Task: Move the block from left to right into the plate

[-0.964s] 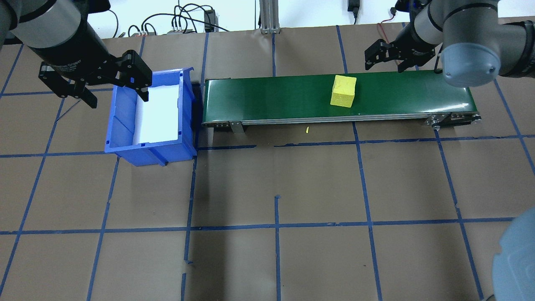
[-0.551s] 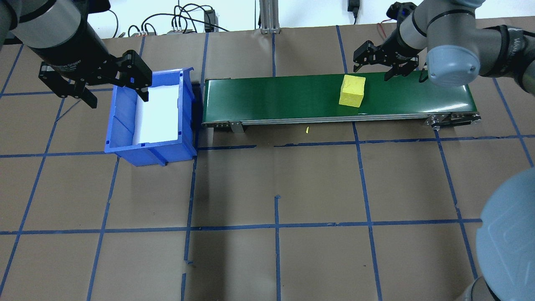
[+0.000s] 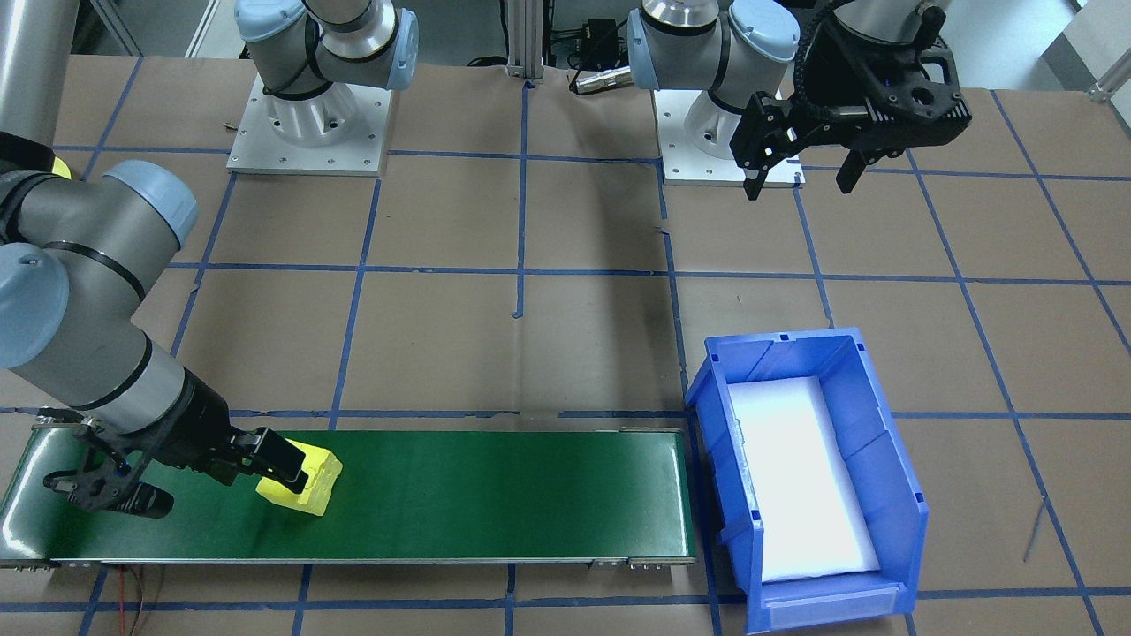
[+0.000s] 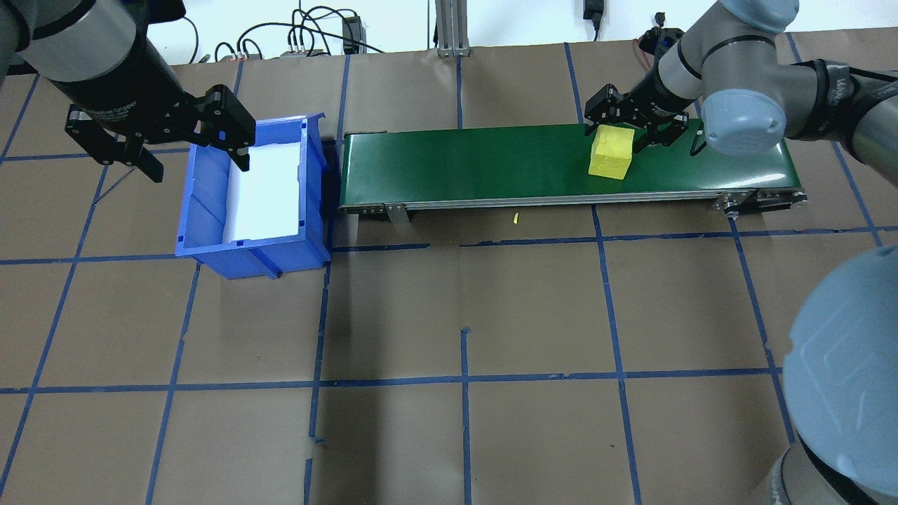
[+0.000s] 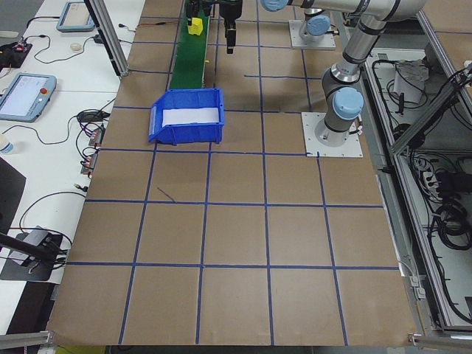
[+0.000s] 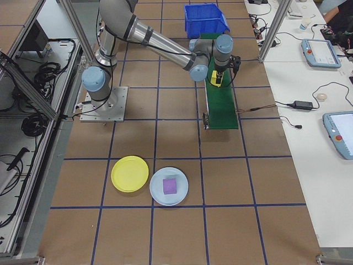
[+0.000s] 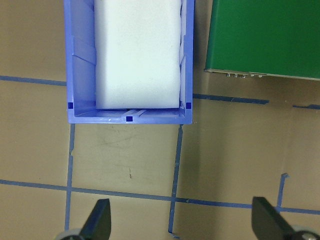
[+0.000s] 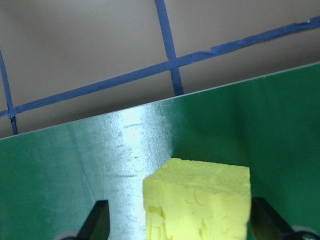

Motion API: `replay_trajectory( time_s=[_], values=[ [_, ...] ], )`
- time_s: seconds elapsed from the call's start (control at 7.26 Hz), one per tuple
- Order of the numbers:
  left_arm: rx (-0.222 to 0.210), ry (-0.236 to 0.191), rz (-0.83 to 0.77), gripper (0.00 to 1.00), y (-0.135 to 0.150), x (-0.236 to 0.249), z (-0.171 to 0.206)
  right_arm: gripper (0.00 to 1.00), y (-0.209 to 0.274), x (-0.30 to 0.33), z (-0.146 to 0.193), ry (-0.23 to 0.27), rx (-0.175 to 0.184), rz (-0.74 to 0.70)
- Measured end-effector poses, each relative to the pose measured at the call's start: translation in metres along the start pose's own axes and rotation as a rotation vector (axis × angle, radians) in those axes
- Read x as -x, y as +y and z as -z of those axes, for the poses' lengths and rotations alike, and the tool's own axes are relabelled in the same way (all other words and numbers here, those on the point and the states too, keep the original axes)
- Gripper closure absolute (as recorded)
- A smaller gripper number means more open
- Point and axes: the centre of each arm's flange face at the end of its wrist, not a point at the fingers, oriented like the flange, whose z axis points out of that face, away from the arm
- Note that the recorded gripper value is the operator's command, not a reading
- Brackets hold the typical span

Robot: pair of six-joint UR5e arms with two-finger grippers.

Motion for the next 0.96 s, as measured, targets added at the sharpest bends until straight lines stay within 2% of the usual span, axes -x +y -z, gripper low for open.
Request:
replay_trajectory(
  time_s=[0.14, 0.28, 0.41, 0.55, 0.69, 0.83, 0.96],
  values=[
    [0.0, 0.0, 0.0, 0.0, 0.0, 0.0, 0.0, 0.67, 0.002, -0.005, -0.006, 0.017, 0.009, 0.035],
    [0.0, 0.0, 0.0, 0.0, 0.0, 0.0, 0.0, 0.68, 0.004, -0.01, -0.006, 0.069, 0.009, 0.109],
    [0.0, 0.0, -0.001, 0.0, 0.001, 0.0, 0.0, 0.67, 0.005, -0.018, 0.004, 0.166, 0.002, 0.227],
    [0.0, 0.0, -0.001, 0.0, 0.001, -0.001, 0.0, 0.67, 0.004, -0.03, 0.017, 0.281, 0.01, 0.379],
    [0.0, 0.0, -0.002, 0.0, 0.001, -0.001, 0.0, 0.67, 0.0, -0.054, 0.034, 0.393, 0.036, 0.525],
    [0.0, 0.0, -0.002, 0.0, 0.001, -0.001, 0.0, 0.66, -0.005, -0.1, 0.06, 0.473, 0.072, 0.62],
    [0.0, 0.0, -0.002, 0.0, 0.001, -0.001, 0.0, 0.64, -0.006, -0.167, 0.098, 0.516, 0.109, 0.681]
  ],
)
